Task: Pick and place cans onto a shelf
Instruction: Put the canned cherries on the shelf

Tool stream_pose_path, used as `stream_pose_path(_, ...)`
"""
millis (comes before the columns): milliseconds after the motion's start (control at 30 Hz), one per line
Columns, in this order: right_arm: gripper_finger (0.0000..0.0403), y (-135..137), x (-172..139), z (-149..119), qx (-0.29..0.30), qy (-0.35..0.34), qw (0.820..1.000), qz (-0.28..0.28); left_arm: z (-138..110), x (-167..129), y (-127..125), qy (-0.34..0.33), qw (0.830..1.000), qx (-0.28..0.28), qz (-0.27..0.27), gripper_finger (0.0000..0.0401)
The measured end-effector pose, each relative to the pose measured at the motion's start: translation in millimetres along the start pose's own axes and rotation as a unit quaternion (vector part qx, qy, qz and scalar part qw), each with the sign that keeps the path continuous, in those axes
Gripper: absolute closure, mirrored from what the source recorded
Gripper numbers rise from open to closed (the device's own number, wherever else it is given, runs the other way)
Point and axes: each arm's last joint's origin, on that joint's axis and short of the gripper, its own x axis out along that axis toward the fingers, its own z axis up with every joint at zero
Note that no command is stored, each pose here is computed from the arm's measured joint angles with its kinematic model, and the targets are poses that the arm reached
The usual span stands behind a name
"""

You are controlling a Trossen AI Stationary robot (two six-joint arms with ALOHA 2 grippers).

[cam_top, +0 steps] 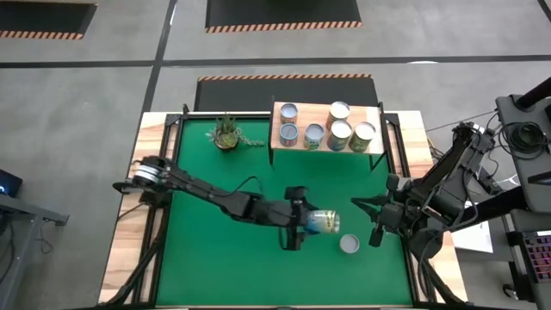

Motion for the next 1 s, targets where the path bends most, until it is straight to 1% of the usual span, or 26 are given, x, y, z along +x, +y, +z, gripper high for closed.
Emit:
stream_pose_path(67,0.0394,0.0,0.0,0.0,-0.001,0.000,1.000,0.000,7.4,-15.8,-3.4,-0.053,0.998,0.014,-0.005,0.0113)
stream_pose_path(133,0.0394,-0.1,0.0,0.0,-0.003,0.000,1.000,0.000,7.0,-31.2,-4.7,-0.103,0.994,0.022,-0.009,0.0113)
stream_pose_path(267,0.0394,-0.4,-0.1,0.4,-0.003,-0.002,1.000,-0.004,-7.5,-60.0,-1.5,-0.185,0.982,0.015,-0.046,0.0113)
stream_pose_path(333,0.0394,-1.0,0.4,0.8,0.000,-0.004,1.000,-0.012,-12.1,-74.1,1.6,-0.231,0.971,0.009,-0.064,0.0113)
stream_pose_path(467,0.0394,-1.5,4.7,3.5,0.018,-0.006,0.999,-0.026,-24.1,-94.6,4.7,-0.296,0.950,0.009,-0.099,0.0113)
stream_pose_path(567,0.0392,0.4,10.0,6.3,0.042,-0.009,0.999,-0.026,-35.3,-105.3,4.8,-0.339,0.931,0.022,-0.137,0.0113)
stream_pose_path(633,0.0385,4.2,14.3,8.7,0.046,-0.009,0.999,-0.017,-40.6,-113.8,6.3,-0.366,0.918,0.024,-0.148,0.0113)
stream_pose_path(700,0.0371,9.1,19.9,11.8,0.042,-0.010,0.999,-0.007,-45.6,-119.0,7.7,-0.382,0.912,0.022,-0.147,0.0113)
stream_pose_path(767,0.0346,15.1,27.7,17.8,0.041,-0.020,0.999,0.002,-51.3,-121.0,8.7,-0.381,0.913,0.021,-0.146,0.0113)
stream_pose_path(933,0.0260,33.0,47.8,34.2,0.004,-0.065,0.997,0.035,-57.1,-125.1,9.6,-0.387,0.910,0.020,-0.146,0.0113)
stream_pose_path(1000,0.0221,38.3,53.8,40.3,-0.007,-0.089,0.995,0.044,-61.0,-125.1,9.7,-0.381,0.912,0.022,-0.147,0.0113)
